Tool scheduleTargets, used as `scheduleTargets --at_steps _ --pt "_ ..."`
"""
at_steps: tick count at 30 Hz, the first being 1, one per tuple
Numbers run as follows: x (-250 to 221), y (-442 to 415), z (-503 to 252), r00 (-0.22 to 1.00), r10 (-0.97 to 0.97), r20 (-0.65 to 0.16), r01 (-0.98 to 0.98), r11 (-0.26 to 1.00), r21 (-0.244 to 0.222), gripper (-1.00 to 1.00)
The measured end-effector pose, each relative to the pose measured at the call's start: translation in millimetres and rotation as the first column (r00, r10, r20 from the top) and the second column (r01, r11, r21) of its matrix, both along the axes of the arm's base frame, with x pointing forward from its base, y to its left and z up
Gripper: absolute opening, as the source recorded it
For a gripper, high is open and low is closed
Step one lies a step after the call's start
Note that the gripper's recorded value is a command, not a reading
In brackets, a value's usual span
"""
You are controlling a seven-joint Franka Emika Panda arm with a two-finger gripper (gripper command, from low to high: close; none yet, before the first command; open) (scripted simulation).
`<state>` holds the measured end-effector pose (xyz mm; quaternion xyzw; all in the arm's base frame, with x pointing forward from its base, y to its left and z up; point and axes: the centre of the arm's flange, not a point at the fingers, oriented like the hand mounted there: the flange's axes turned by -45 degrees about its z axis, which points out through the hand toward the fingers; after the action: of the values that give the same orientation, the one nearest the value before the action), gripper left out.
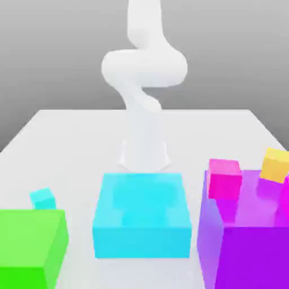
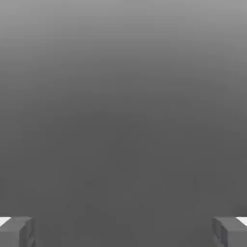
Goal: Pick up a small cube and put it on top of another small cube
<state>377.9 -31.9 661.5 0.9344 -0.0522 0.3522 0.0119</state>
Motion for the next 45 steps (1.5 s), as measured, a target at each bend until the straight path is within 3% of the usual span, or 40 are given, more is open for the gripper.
scheduleTargets --at_steps 5,10,15,22,28,29,36,42,45 --pt "34.9 -78.2 -111.0 0.967 -0.193 -0.165 0.199 0.980 0.021 0.00" --pt "25.3 -154.1 -221.7 0.878 -0.355 -0.320 0.386 0.922 0.037 0.00" --pt "-21.4 -213.8 -328.6 0.745 -0.477 -0.467 0.561 0.827 0.050 0.00" --pt "-125.5 -253.2 -456.4 0.517 -0.566 -0.642 0.771 0.634 0.061 0.00" --pt "-129.9 -249.5 -516.8 0.505 -0.560 -0.656 0.774 0.630 0.058 0.00" --pt "-130.4 -249.0 -524.8 0.505 -0.560 -0.657 0.774 0.630 0.058 -1.00" --pt "-130.4 -248.7 -526.1 0.505 -0.560 -0.657 0.774 0.630 0.059 -1.00" --pt "-129.9 -249.1 -475.9 0.506 -0.559 -0.657 0.774 0.630 0.060 -1.00" --pt "-87.9 -230.5 -445.5 0.528 -0.541 -0.655 0.752 0.656 0.065 -1.00"
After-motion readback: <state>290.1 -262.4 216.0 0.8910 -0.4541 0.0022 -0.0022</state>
